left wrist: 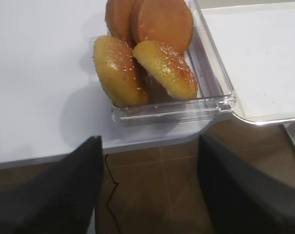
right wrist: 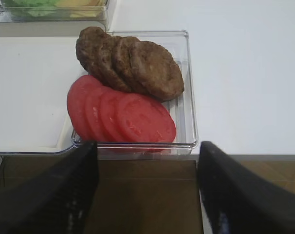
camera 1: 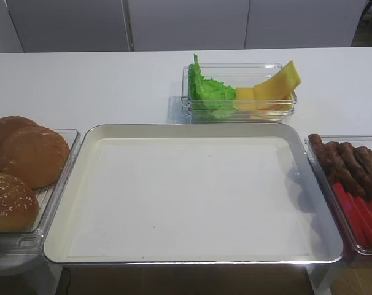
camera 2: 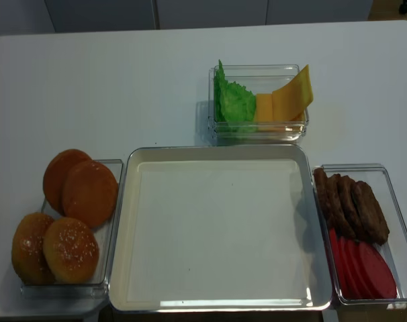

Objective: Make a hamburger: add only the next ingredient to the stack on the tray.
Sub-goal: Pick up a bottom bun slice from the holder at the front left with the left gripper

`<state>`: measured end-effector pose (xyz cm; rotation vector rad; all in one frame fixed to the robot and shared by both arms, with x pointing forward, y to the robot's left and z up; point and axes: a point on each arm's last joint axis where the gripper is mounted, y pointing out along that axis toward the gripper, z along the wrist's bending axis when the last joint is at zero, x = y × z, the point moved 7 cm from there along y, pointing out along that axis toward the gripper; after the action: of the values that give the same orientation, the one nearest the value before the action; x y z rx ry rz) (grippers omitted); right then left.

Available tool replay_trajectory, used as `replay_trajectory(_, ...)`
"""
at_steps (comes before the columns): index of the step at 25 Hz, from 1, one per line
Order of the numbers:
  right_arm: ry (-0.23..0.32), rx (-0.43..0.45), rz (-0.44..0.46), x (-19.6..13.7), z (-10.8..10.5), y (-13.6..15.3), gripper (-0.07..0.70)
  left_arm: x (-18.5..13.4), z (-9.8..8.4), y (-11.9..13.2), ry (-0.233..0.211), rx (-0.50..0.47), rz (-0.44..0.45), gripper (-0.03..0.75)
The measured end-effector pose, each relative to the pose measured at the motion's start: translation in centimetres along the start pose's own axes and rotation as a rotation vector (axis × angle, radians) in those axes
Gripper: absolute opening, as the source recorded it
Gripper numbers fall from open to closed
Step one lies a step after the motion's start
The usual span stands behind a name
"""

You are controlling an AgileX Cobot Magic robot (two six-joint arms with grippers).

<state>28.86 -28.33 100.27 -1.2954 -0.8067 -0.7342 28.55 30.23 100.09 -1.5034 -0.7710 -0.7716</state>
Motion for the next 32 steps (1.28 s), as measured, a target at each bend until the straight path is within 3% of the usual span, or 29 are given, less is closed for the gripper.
replay_trajectory(24, 0.000, 0.000, 0.000, 0.00, 0.00, 0.00, 0.495, 0.10, -0.01, -0.11, 0.002, 0.000, -0.004, 0.450)
replay_trajectory(32, 0.000, 0.000, 0.000, 0.00, 0.00, 0.00, 0.495, 0.22, -0.07, -0.20, -0.052, -0.005, -0.010, 0.450)
